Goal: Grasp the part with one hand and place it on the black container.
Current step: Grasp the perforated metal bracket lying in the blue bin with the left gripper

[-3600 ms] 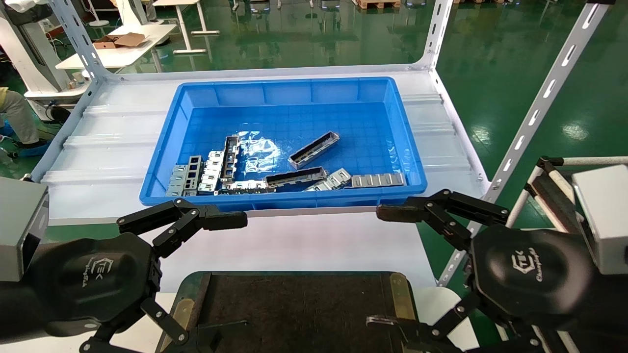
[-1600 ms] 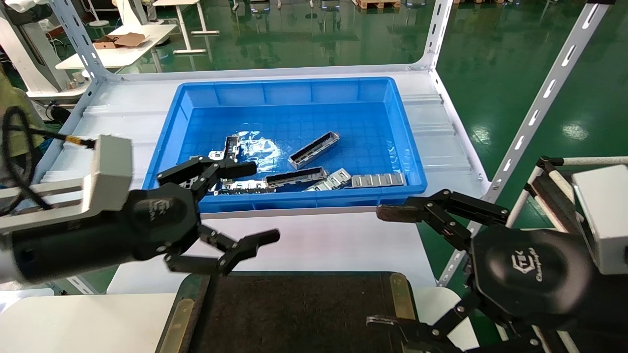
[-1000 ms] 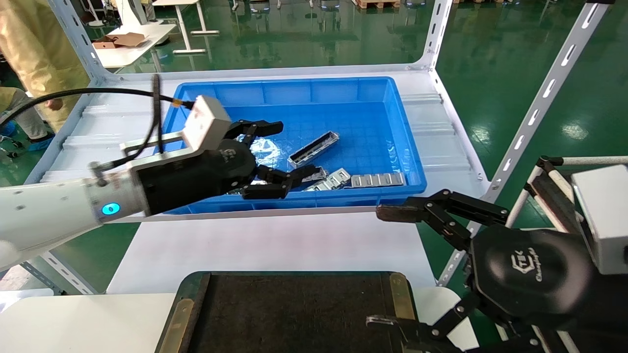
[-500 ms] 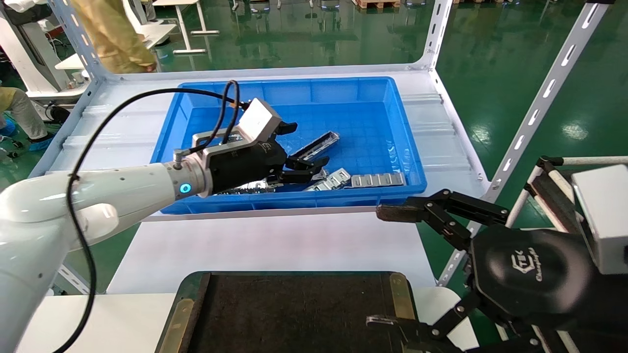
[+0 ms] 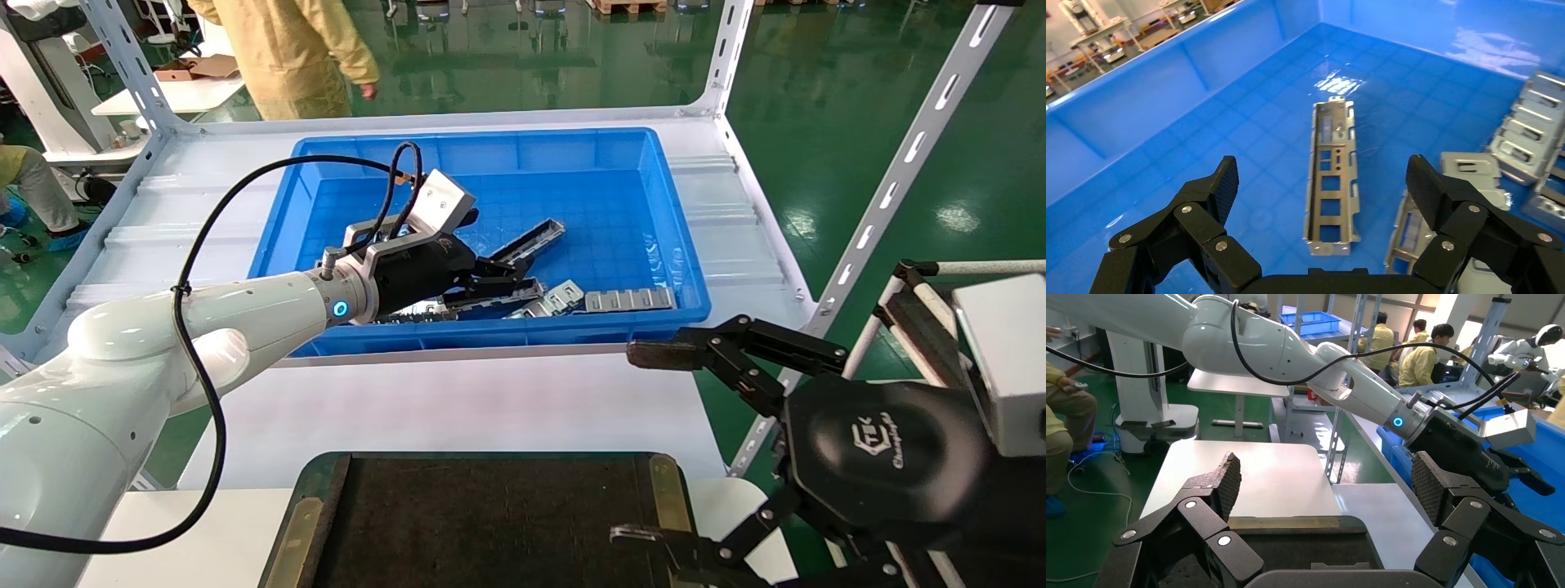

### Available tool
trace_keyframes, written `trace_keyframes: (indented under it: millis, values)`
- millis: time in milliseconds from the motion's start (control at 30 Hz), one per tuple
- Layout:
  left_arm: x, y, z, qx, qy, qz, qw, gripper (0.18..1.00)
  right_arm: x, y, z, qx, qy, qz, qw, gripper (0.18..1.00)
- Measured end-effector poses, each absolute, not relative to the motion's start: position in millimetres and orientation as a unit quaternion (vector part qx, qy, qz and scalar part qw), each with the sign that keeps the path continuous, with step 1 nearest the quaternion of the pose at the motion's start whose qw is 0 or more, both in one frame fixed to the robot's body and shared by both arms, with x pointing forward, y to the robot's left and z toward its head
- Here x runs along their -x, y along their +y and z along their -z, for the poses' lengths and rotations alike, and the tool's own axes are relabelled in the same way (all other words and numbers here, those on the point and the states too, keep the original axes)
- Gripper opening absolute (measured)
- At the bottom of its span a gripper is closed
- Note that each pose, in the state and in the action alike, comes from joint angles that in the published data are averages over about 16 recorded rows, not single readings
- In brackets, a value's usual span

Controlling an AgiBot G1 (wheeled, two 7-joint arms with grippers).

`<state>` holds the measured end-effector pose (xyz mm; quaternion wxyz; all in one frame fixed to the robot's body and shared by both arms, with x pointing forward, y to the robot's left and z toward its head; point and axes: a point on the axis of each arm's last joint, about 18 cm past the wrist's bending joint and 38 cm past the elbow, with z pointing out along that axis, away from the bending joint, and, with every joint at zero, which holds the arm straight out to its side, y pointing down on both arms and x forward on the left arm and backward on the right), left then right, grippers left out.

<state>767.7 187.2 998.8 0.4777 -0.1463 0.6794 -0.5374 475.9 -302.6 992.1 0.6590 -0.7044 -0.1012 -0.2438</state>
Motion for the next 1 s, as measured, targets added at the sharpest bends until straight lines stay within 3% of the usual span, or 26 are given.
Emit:
trace_keyframes:
  millis: [533,767,1000]
  values:
    - [-773.8,186.3,-991.4,0.173,0.678,0.53,0.479,0.966,-475.9,-302.6,-992.1,0.704,-0.101,0.244,0.659,0.961]
    - [-775.4,185.1,-988.5,0.182,0.677,0.529,0.479,0.886,-475.9,-302.6,-992.1,0.704,-0.101,0.244,0.659,0.89]
    - [-776.8,184.6,-985.0,0.191,0.675,0.528,0.478,0.768,-475.9,-302.6,-992.1,0.704,-0.101,0.244,0.659,0.763]
